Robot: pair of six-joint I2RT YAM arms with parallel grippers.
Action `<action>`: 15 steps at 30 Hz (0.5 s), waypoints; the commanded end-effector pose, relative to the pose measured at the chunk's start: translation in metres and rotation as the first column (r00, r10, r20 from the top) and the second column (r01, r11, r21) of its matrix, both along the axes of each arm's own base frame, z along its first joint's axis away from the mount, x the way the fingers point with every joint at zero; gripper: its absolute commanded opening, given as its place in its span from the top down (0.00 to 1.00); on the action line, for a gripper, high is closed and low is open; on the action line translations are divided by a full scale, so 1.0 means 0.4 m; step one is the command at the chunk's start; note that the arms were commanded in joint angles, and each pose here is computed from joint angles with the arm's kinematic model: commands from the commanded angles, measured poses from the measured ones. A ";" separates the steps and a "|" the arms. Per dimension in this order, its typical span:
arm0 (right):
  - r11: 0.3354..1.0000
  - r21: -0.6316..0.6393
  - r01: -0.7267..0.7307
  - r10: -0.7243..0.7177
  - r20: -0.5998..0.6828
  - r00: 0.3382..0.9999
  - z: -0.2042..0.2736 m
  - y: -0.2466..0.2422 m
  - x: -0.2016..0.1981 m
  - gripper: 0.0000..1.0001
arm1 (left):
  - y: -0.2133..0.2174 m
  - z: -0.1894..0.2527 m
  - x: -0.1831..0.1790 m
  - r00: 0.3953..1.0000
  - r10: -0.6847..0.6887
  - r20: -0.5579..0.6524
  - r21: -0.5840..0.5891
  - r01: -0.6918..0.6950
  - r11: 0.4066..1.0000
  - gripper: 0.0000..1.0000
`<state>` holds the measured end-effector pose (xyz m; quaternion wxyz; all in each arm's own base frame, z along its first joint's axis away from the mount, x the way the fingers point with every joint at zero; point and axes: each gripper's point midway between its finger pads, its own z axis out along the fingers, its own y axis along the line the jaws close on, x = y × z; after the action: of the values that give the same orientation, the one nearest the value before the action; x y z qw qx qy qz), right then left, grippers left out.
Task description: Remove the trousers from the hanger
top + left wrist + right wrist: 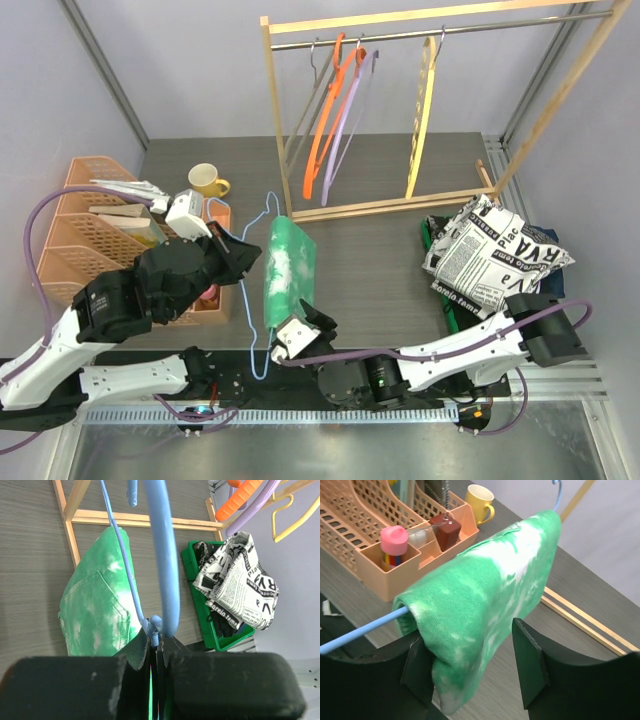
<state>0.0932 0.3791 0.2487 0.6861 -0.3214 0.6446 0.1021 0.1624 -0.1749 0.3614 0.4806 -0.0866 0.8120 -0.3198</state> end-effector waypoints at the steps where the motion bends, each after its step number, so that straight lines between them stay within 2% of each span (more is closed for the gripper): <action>1: 0.990 0.055 0.132 -0.134 0.052 0.990 0.022 -0.031 0.056 0.39 | -0.009 0.144 -0.007 0.997 -0.013 0.073 -0.188 0.026 0.982 1.00; 3: 0.990 0.052 0.128 -0.131 0.065 0.989 0.029 -0.025 0.067 0.47 | -0.010 0.144 -0.007 0.997 -0.016 0.071 -0.179 0.028 0.983 0.99; 6: 0.993 0.061 0.101 -0.106 0.074 0.992 0.051 -0.026 0.068 0.76 | -0.001 0.145 -0.011 0.997 -0.015 0.072 -0.177 0.027 0.984 1.00; 7: 0.992 0.077 0.095 -0.101 0.071 0.992 0.070 -0.033 0.070 0.93 | 0.002 0.143 -0.011 0.997 -0.014 0.074 -0.171 0.027 0.985 0.99; 8: 0.993 0.082 0.089 -0.095 0.068 0.993 0.079 -0.037 0.069 0.99 | 0.007 0.139 -0.009 0.997 -0.007 0.075 -0.161 0.019 0.987 1.00; 9: 0.995 0.060 0.081 -0.085 0.070 0.994 0.084 -0.038 0.068 0.99 | 0.016 0.134 -0.011 0.997 -0.004 0.076 -0.151 0.016 0.988 0.99; 10: 0.994 0.091 0.051 -0.056 0.052 0.997 0.106 -0.036 0.062 0.99 | 0.025 0.132 -0.009 0.997 0.007 0.080 -0.143 0.004 0.990 1.00; 11: 0.999 0.027 0.029 -0.030 0.054 0.998 0.092 -0.036 0.057 0.99 | 0.032 0.128 -0.008 0.996 0.013 0.083 -0.134 -0.002 0.991 1.00; 13: 0.998 0.068 -0.005 0.003 0.025 1.000 0.131 -0.032 0.047 0.99 | 0.050 0.117 -0.009 0.996 0.024 0.085 -0.114 -0.015 0.993 1.00; 15: 0.999 0.027 -0.026 0.026 0.017 1.000 0.139 -0.031 0.041 0.99 | 0.066 0.107 -0.007 0.995 0.040 0.090 -0.087 -0.032 0.996 1.00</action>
<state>0.1128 0.3704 0.2637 0.6996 -0.3399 0.6243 0.0725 0.1575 -0.1703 0.3696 0.4782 -0.0830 0.8103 -0.3285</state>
